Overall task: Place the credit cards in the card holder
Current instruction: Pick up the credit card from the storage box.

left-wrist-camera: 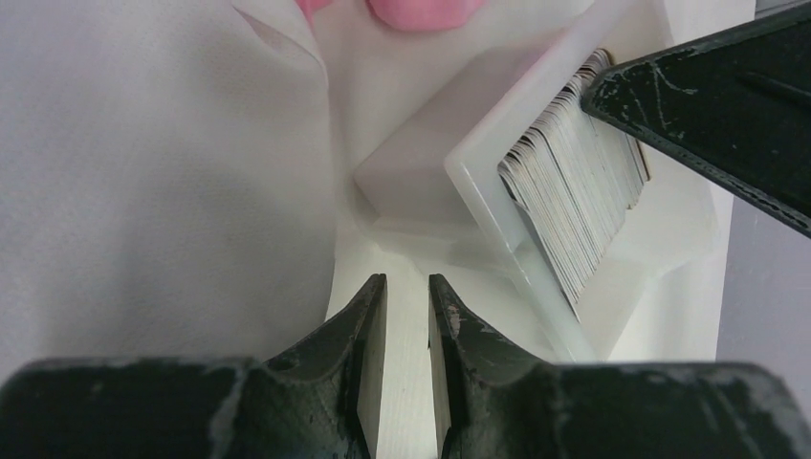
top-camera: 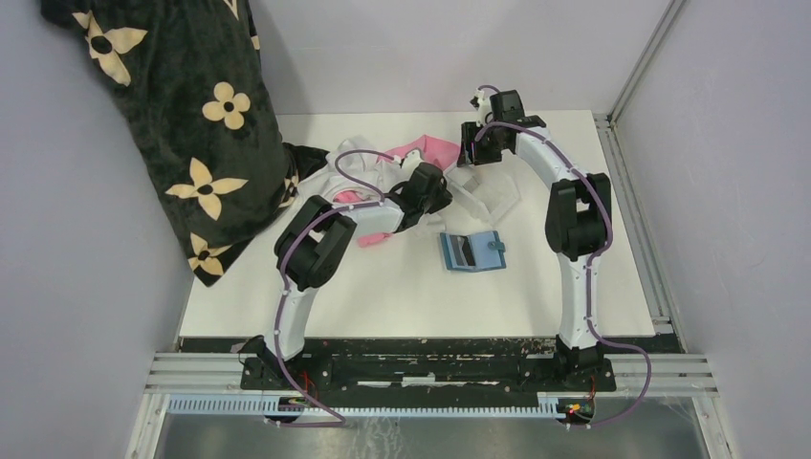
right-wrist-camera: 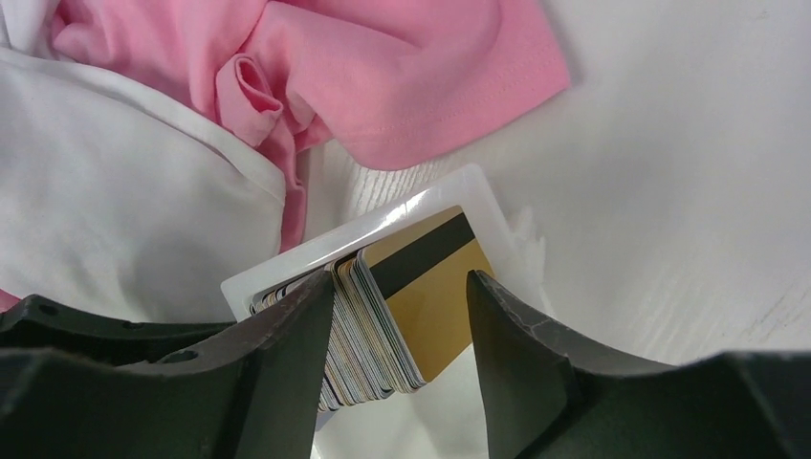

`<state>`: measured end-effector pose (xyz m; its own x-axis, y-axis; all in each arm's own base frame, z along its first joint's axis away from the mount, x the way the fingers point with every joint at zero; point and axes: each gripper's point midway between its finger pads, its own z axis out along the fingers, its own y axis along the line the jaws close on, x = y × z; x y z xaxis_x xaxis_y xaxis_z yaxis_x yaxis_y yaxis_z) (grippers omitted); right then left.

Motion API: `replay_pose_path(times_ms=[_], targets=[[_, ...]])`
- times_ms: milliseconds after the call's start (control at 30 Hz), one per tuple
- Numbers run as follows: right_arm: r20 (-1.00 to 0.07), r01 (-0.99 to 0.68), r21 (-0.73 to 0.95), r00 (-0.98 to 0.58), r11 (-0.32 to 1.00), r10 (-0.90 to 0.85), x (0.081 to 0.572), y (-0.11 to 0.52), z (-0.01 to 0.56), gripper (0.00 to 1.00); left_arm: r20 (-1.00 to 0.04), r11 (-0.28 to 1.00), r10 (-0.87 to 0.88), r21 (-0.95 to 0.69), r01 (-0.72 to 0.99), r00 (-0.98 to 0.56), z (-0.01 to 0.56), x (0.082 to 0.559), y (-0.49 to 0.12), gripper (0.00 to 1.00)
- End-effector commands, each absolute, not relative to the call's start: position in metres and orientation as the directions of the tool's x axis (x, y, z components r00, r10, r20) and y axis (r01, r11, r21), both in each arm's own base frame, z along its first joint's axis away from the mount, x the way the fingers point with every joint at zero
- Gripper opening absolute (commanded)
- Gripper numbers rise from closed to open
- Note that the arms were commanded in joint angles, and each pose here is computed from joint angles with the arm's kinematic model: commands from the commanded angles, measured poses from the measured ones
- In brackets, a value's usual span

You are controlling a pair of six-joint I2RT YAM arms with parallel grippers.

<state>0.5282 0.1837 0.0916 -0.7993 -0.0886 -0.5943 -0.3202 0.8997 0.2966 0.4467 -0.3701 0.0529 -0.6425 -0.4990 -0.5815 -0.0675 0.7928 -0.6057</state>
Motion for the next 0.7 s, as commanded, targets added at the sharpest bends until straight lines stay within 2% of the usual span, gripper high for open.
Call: replay_pose_path(times_ms=[0, 300, 667], targets=[[-0.57, -0.332, 0.344, -0.817, 0.878, -0.085, 0.524, 0.189, 0.081, 0.58, -0.57, 0.744, -0.557, -0.666, -0.058, -0.603, 0.077, 0.466, -0.38, 0.3], [-0.524, -0.307, 0.414, -0.85, 0.857, -0.052, 0.502, 0.196, 0.071, 0.49, -0.575, 0.756, -0.551, -0.65, -0.071, -0.604, 0.075, 0.482, -0.38, 0.31], [-0.538, -0.288, 0.399, -0.842, 0.87, -0.033, 0.489, 0.199, 0.086, 0.32, -0.593, 0.773, -0.539, -0.63, -0.072, -0.598, 0.08, 0.493, -0.375, 0.31]])
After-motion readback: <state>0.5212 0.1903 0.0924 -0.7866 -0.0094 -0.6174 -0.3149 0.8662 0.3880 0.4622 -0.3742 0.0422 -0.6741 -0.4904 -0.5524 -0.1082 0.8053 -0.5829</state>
